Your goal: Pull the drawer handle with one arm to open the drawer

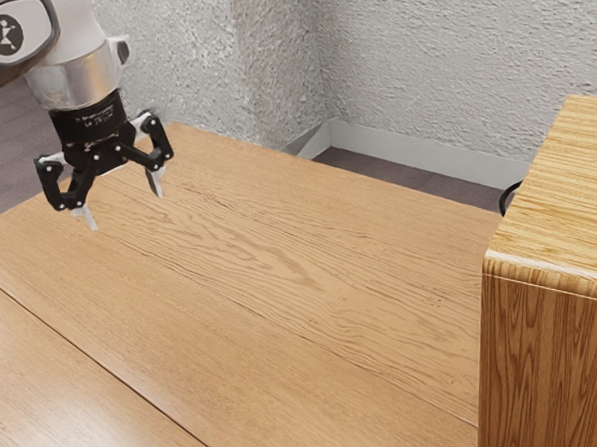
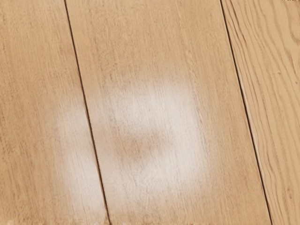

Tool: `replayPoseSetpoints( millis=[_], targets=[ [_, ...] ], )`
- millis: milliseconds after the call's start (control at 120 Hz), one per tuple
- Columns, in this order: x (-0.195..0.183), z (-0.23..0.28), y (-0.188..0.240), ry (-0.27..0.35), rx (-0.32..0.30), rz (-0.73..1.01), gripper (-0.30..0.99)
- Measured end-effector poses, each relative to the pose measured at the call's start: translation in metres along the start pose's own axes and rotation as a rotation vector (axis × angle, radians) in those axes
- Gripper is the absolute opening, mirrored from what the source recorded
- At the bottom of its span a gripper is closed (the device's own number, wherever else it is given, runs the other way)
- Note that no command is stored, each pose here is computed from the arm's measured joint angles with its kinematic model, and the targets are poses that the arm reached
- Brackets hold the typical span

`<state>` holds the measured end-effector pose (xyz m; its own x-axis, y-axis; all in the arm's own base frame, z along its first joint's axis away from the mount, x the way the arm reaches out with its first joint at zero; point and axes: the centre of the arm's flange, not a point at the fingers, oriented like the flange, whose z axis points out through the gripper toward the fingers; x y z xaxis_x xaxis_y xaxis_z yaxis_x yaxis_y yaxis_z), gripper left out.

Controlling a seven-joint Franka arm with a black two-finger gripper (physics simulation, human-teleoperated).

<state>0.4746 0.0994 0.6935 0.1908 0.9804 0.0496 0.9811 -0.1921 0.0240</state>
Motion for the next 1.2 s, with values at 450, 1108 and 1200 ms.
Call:
replayPoseSetpoints(
  millis=[450,1108,1200],
  targets=[
    [-0.067,-0.015,-0.007,-0.102,0.052,-0.150,0.69],
    [-0.172,-0.005,0.172,-0.104,-0.232,0.494,0.69],
    [-0.186,-0.006,0.180,-0.094,-0.271,0.580,0.69]
  ],
)
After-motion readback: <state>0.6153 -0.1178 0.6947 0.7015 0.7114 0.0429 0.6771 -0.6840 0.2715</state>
